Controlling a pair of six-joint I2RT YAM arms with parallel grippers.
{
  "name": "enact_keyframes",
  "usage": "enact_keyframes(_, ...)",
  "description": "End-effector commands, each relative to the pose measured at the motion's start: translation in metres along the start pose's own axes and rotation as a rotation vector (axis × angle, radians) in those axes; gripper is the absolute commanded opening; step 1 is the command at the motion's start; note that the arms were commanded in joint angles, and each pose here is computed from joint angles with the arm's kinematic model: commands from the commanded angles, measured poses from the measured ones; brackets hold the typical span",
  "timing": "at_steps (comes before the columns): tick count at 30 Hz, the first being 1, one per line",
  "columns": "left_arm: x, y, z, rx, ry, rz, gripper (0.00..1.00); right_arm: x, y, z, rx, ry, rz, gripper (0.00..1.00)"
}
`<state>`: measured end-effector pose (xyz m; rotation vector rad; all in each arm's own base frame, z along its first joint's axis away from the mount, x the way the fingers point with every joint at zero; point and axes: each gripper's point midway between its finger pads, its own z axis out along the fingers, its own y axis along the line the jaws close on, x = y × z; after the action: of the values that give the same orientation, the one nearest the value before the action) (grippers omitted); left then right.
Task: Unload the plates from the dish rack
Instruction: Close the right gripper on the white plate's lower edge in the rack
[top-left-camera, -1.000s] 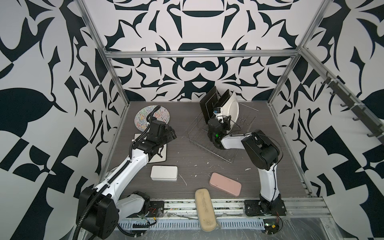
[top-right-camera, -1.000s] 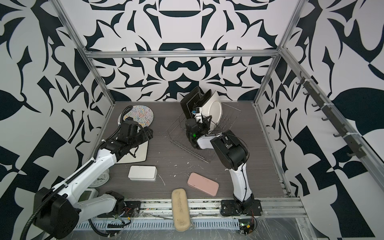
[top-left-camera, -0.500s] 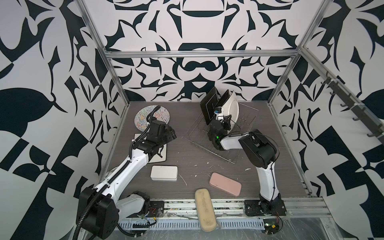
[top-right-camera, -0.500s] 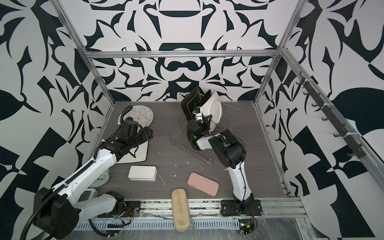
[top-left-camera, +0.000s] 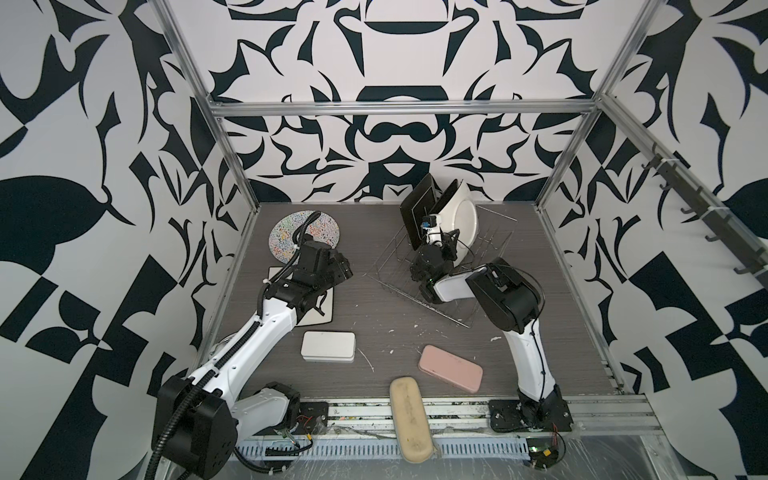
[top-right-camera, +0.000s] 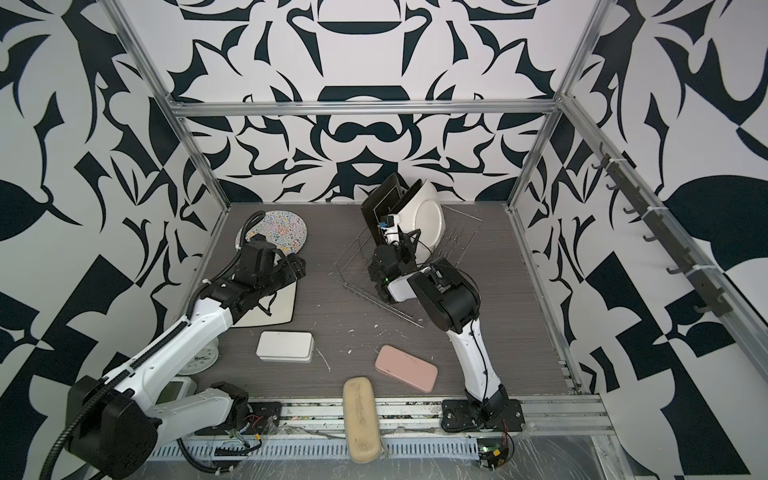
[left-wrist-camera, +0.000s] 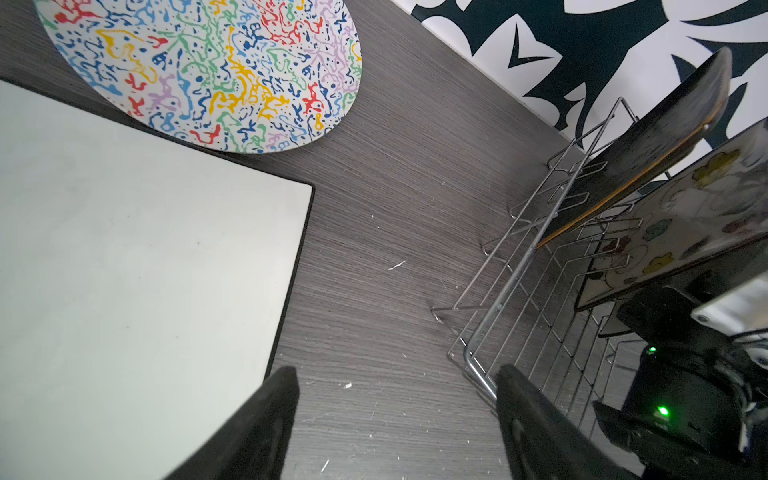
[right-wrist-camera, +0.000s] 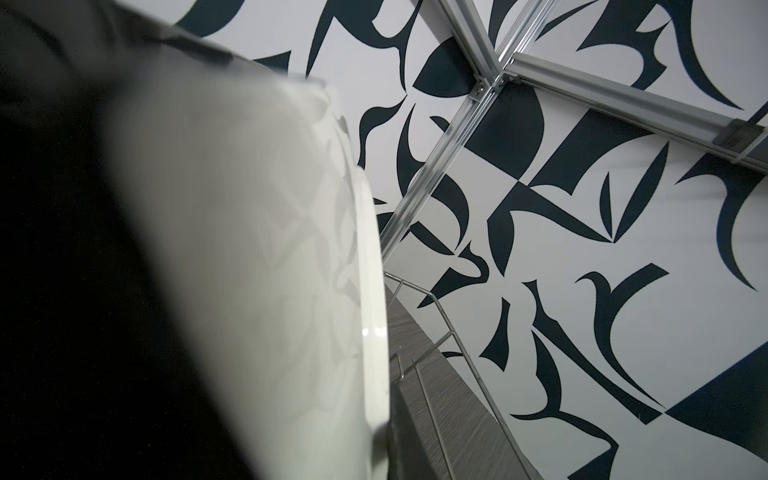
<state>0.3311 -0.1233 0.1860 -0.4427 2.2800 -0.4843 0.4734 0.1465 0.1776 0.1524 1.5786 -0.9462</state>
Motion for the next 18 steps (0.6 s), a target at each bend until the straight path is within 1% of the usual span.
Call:
enact_keyframes(1,-0.001,0.001,-0.008,-0.004,-0.005,0.008,0.79,-0.035,-0.027,0.001,0.044,0.000,0.052,0.00)
enact_keyframes(18,-0.002,-0.002,-0.007,0.012,-0.008,0.004,0.79,-0.055,-0.048,-0.001,0.048,-0.014,0.096,0.00)
